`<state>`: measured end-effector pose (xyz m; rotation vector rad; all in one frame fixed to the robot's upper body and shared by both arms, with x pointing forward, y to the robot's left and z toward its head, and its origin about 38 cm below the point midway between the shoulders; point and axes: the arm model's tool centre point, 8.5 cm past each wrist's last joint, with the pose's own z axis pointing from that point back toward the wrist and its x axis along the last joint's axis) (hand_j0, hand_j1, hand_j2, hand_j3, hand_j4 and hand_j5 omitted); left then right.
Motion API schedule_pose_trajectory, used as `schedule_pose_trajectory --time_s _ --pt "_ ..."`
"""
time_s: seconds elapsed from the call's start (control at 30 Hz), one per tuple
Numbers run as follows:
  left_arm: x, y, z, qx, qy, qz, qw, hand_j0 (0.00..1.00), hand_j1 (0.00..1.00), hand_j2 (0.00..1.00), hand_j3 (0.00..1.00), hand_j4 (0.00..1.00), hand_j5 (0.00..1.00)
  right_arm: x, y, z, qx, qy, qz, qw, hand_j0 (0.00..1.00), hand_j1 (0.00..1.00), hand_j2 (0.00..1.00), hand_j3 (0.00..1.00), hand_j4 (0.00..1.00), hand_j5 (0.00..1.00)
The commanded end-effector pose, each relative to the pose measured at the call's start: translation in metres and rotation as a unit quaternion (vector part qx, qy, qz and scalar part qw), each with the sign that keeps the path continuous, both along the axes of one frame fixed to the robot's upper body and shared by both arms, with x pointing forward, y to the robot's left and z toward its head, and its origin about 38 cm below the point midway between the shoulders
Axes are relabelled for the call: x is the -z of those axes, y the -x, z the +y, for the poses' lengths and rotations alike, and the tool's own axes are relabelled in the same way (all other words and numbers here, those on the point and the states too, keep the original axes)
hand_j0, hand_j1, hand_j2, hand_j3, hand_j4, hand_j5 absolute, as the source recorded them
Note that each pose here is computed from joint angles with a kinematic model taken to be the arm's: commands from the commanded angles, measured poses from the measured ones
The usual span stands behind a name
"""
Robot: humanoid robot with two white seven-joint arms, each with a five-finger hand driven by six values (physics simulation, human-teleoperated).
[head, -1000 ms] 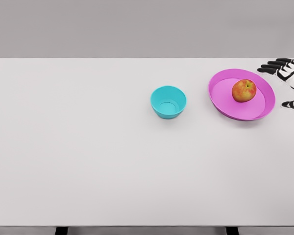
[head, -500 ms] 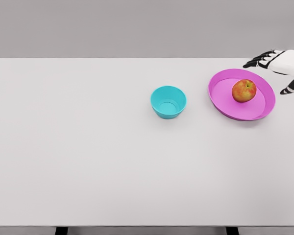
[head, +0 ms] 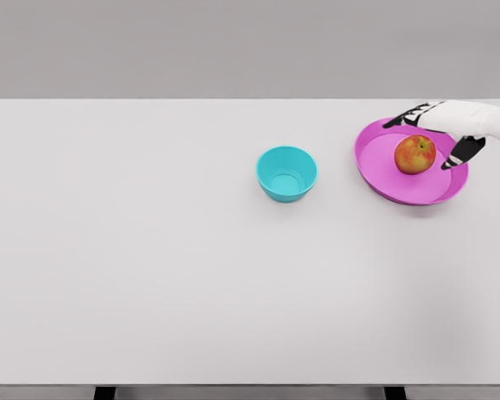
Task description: Put the apple from the pink plate into the blue bowl with your right arm
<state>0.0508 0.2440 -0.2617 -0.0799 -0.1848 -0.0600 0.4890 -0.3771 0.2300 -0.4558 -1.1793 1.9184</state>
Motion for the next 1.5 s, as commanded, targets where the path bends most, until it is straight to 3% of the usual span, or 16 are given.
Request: schedule_pose_trajectory --time_s 0.0,0.47,0.67,1.03,1.4,1.43,1.47 --pt "0.0 0.0 0.0 0.0 0.0 0.0 1.0 1.0 1.0 1.0 1.0 1.0 1.0 0.011 -0.002 -0.009 0.018 -0.002 0.015 0.9997 1.0 1.0 1.0 1.0 1.0 1.0" --pt "0.0 0.001 0.0 0.0 0.0 0.001 1.0 1.0 1.0 1.0 1.0 1.0 1.0 0.034 -0.016 -0.012 0.049 -0.006 0.046 0.9977 1.0 1.0 1.0 1.0 1.0 1.0" --pt "0.0 0.0 0.0 0.0 0.0 -0.001 1.0 1.0 1.0 1.0 1.0 1.0 1.0 0.039 -0.016 -0.016 0.056 -0.003 0.054 0.9969 1.0 1.0 1.0 1.0 1.0 1.0" --pt "0.0 0.0 0.0 0.0 0.0 0.0 1.0 1.0 1.0 1.0 1.0 1.0 1.0 0.036 -0.024 -0.007 0.055 -0.012 0.051 0.9971 1.0 1.0 1.0 1.0 1.0 1.0" --pt "0.0 0.0 0.0 0.0 0.0 -0.001 1.0 1.0 1.0 1.0 1.0 1.0 1.0 0.048 -0.026 -0.002 0.057 -0.009 0.066 0.9962 1.0 1.0 1.0 1.0 1.0 1.0" --pt "0.0 0.0 0.0 -0.001 0.0 -0.001 1.0 1.0 1.0 1.0 1.0 1.0 1.0 0.048 -0.026 -0.001 0.055 -0.008 0.066 0.9962 1.0 1.0 1.0 1.0 1.0 1.0" --pt "0.0 0.0 0.0 0.0 0.0 0.0 1.0 1.0 1.0 1.0 1.0 1.0 1.0 0.047 -0.028 0.001 0.054 -0.008 0.065 0.9964 0.89 0.89 0.89 0.89 0.89 0.89"
